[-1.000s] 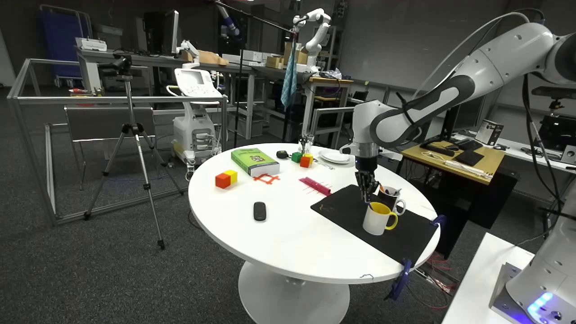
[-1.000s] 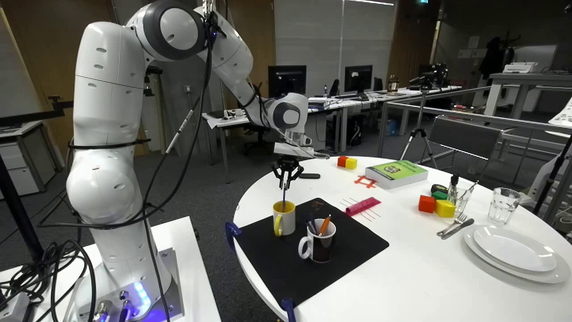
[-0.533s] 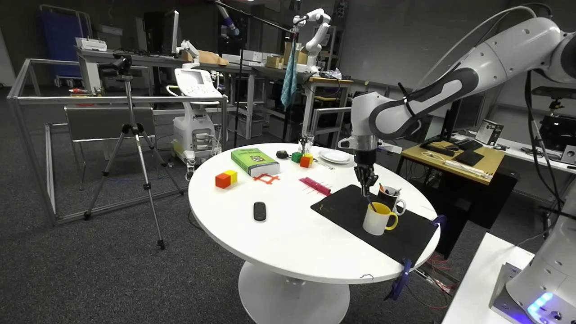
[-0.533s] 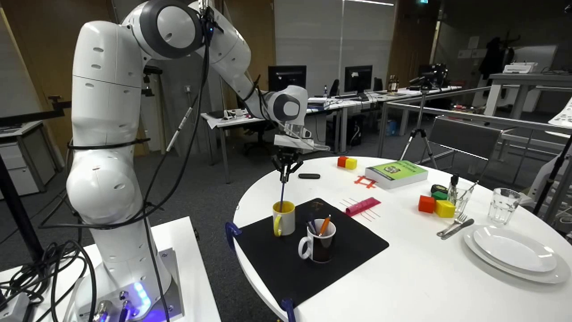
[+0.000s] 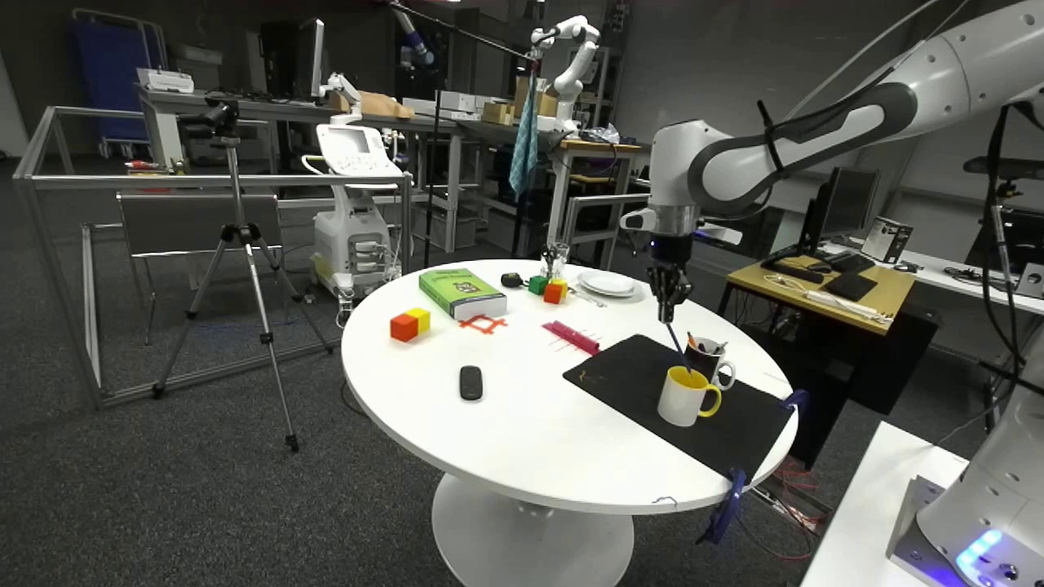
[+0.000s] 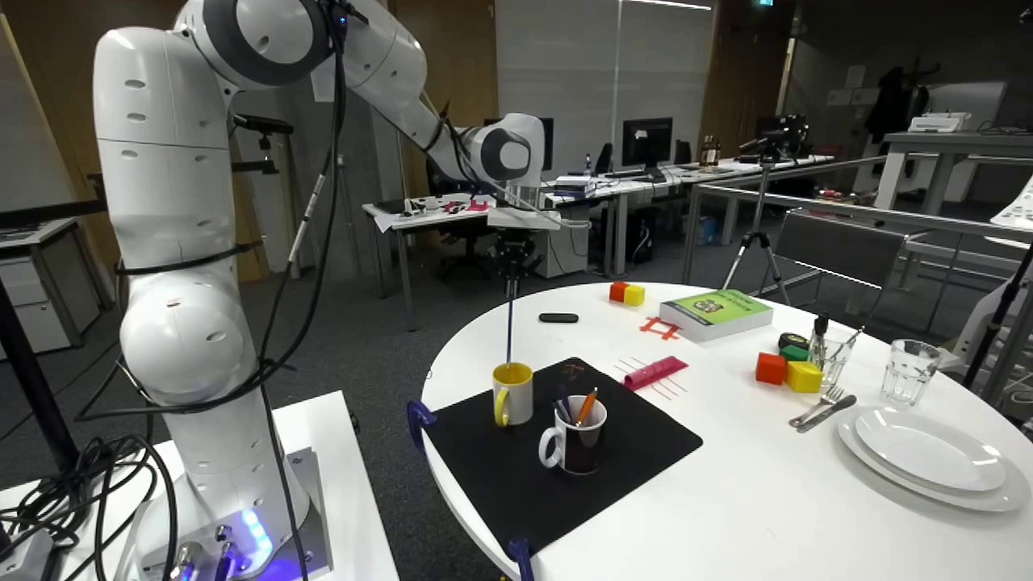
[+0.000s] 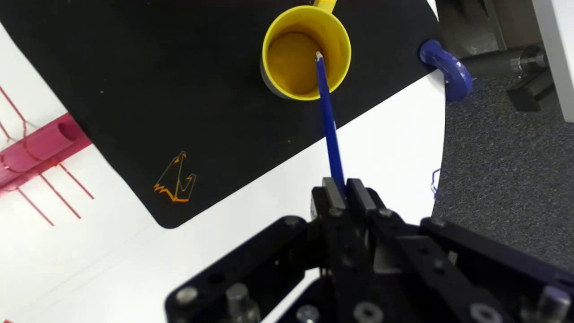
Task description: Move the pencil from the left cup to the right cup
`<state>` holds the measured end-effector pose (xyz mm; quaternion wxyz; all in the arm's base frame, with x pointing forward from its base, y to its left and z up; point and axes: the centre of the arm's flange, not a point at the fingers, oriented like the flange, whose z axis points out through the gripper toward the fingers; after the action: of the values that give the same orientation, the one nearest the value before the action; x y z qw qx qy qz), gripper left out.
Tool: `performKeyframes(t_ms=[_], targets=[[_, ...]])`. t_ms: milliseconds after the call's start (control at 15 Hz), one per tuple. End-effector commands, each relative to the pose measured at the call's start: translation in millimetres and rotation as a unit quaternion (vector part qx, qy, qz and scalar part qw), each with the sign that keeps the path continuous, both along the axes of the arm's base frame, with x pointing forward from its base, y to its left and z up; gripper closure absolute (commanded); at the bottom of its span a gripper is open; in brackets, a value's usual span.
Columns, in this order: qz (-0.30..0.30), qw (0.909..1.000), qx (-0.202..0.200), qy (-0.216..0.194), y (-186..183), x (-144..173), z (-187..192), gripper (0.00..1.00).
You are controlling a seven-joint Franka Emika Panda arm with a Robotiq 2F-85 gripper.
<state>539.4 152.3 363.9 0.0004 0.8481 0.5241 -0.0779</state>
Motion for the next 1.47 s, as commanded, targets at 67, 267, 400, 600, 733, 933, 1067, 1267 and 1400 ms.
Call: performKeyframes(t_ms=[67,267,400,600,733,933,1067,1267,1400], targets=[[-0.014,0.999,0.002,-0.041,-10.6,-17.2,51.2,0.98],[-0.031,0.9971,0.012,-0.069,-22.3,-22.9,71.4,0.98],[-0.047,0.9948,0.021,-0.089,-40.3,-27.5,79.8,0.98],[-0.085,0.9884,0.045,-0.117,-76.3,-33.0,85.7,0.98],[-0.119,0.9807,0.06,-0.143,-104.9,-35.2,86.2,0.98],[-0.164,0.9668,0.078,-0.18,-141.3,-40.1,88.4,0.98],[-0.185,0.9596,0.089,-0.192,-156.4,-42.5,87.8,0.98],[-0.184,0.9642,0.077,-0.175,-154.9,-28.2,84.3,0.92],[-0.185,0.9639,0.078,-0.175,-155.2,-30.2,84.6,0.92]])
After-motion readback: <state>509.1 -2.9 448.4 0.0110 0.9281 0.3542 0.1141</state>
